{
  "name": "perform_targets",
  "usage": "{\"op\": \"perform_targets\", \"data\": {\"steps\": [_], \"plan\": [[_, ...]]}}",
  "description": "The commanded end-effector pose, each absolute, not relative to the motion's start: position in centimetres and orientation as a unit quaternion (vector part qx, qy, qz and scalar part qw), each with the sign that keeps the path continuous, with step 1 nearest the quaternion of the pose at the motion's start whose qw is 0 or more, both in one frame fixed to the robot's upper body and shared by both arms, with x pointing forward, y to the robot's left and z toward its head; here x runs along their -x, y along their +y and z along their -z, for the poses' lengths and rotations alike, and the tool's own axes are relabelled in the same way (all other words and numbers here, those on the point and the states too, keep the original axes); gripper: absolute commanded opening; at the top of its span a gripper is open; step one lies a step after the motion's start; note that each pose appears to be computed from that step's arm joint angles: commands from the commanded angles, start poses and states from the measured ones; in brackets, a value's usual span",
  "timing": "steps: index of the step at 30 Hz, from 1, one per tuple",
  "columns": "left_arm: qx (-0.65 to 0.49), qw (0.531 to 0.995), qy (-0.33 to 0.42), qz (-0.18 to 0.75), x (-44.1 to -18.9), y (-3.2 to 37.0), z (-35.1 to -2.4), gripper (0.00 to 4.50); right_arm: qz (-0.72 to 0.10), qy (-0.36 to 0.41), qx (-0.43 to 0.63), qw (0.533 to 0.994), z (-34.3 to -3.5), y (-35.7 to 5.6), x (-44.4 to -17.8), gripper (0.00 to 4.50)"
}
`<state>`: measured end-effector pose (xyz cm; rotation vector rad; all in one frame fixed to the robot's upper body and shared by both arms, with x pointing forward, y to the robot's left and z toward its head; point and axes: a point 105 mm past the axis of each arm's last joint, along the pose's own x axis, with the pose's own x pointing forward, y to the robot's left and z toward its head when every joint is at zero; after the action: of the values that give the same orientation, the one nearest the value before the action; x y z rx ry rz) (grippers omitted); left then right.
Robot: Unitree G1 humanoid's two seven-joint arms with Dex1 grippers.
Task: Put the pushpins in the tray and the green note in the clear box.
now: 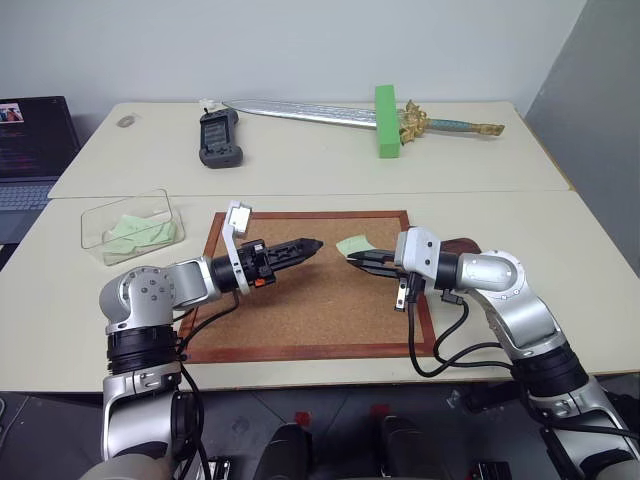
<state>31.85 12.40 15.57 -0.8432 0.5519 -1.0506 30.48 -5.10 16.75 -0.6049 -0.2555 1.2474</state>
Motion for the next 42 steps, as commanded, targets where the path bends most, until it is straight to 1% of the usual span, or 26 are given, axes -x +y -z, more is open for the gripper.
{"op": "perform_targets", "data": {"steps": [1, 4, 8, 11, 17, 26, 28, 30, 31, 33, 34, 39, 40, 41, 42], "plan": [[0.421, 0.723, 0.272, 0.475, -31.6, 11.9, -15.7, 3.89, -0.563, -0.157, 0.293, 0.756, -18.6, -5.2, -30.3, 0.0], [0.443, 0.709, 0.276, 0.475, -31.7, 11.1, -15.6, 3.89, -0.565, -0.169, 0.303, 0.748, -18.9, -5.0, -29.8, 0.0], [0.463, 0.701, 0.28, 0.466, -32.1, 10.5, -15.3, 3.89, -0.568, -0.193, 0.31, 0.738, -19.7, -4.4, -29.2, 0.0], [0.49, 0.691, 0.272, 0.456, -32.8, 10.3, -15.5, 3.89, -0.574, -0.205, 0.32, 0.725, -20.0, -4.1, -28.7, 0.0], [0.514, 0.668, 0.264, 0.469, -33.1, 8.8, -16.2, 3.89, -0.584, -0.221, 0.336, 0.706, -20.1, -3.2, -27.9, 0.0], [0.509, 0.659, 0.252, 0.494, -32.5, 8.1, -17.3, 3.89, -0.583, -0.223, 0.335, 0.706, -20.2, -3.0, -28.1, 0.0], [0.505, 0.665, 0.251, 0.49, -32.5, 8.2, -17.3, 3.89, -0.583, -0.22, 0.335, 0.707, -20.0, -3.1, -28.2, 0.0], [0.501, 0.676, 0.254, 0.476, -32.8, 8.4, -17.0, 3.55, -0.583, -0.216, 0.337, 0.707, -19.8, -3.2, -28.3, 0.0], [0.502, 0.676, 0.253, 0.476, -32.9, 8.5, -17.0, 3.47, -0.582, -0.214, 0.338, 0.707, -19.8, -3.3, -28.4, 0.0], [0.503, 0.674, 0.252, 0.479, -32.8, 8.6, -17.1, 2.98, -0.582, -0.213, 0.34, 0.708, -19.7, -3.3, -28.5, 0.0], [0.502, 0.673, 0.252, 0.482, -32.7, 8.6, -17.1, 2.89, -0.581, -0.213, 0.34, 0.708, -19.7, -3.4, -28.6, 0.0], [0.499, 0.675, 0.249, 0.484, -32.7, 8.5, -17.3, 1.96, -0.577, -0.208, 0.342, 0.712, -19.6, -3.7, -28.9, 0.0], [0.499, 0.674, 0.248, 0.484, -32.7, 8.5, -17.3, 1.87, -0.577, -0.208, 0.341, 0.712, -19.6, -3.7, -28.9, 0.0], [0.499, 0.674, 0.248, 0.485, -32.7, 8.5, -17.3, 1.63, -0.576, -0.208, 0.341, 0.713, -19.6, -3.7, -29.0, 0.0], [0.498, 0.673, 0.249, 0.488, -32.7, 8.4, -17.4, 1.5, -0.576, -0.209, 0.34, 0.713, -19.6, -3.7, -29.0, 0.0]]}}
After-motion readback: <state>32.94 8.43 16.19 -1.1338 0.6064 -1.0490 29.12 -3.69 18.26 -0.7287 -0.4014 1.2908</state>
